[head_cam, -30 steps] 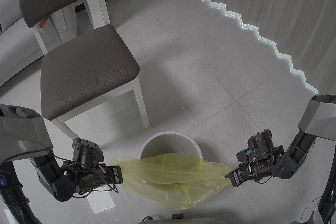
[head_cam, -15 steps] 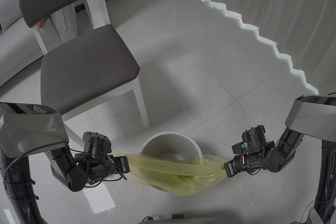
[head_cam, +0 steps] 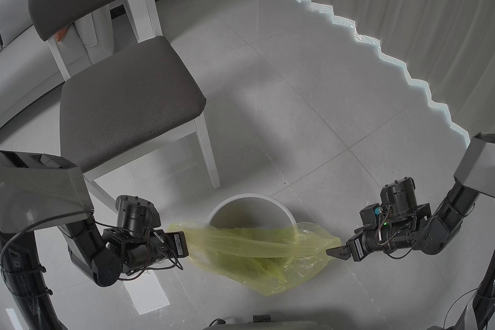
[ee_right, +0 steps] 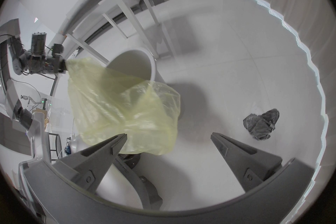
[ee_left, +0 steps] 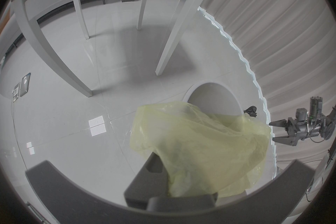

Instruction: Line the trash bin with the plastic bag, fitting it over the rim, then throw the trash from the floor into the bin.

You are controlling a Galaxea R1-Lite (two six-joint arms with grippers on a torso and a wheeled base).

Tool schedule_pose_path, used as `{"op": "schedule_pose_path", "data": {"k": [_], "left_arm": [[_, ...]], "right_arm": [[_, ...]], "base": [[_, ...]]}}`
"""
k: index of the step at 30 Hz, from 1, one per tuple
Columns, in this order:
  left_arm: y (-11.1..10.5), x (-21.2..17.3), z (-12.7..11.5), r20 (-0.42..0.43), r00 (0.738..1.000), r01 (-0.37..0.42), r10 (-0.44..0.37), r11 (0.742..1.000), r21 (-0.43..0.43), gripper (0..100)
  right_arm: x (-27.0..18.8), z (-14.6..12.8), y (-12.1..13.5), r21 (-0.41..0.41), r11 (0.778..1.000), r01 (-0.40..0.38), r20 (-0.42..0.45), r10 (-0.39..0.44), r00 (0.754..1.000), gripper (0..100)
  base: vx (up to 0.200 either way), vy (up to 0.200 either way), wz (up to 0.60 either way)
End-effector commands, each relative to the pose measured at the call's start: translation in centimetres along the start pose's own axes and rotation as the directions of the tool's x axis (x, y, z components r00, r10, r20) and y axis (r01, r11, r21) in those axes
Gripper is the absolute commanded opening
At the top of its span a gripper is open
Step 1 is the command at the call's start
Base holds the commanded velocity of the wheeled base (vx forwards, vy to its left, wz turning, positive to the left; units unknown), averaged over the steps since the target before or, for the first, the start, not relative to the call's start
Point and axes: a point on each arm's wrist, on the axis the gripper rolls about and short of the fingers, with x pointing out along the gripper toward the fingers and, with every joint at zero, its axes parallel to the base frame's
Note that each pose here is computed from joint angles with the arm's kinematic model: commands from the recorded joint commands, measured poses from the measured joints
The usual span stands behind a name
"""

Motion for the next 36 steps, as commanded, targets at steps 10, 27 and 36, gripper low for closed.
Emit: {"op": "schedule_pose_path", "data": {"k": [10, 27, 36], "left_arm": [[0.6, 0.4, -1.2, 0.005, 1.000, -0.006, 0.006, 1.000, 0.002, 100], [0.5, -0.7, -1.5, 0.048, 0.999, 0.016, -0.016, 1.000, 0.012, 100], [0.8, -2.5, -2.4, 0.092, 0.995, 0.036, -0.038, 0.999, 0.016, 100]], "right_arm": [[-2.3, 1.1, 8.6, -0.220, 0.964, -0.152, 0.061, 0.169, 0.984, 100], [3.1, 1.9, 9.6, -0.431, 0.894, -0.122, 0.042, 0.155, 0.987, 100], [5.6, 2.1, 9.6, -0.495, 0.867, -0.047, 0.080, 0.100, 0.992, 100]], "base": [[0.000, 0.000, 0.00], [0.000, 0.000, 0.00], [0.000, 0.000, 0.00]]}}
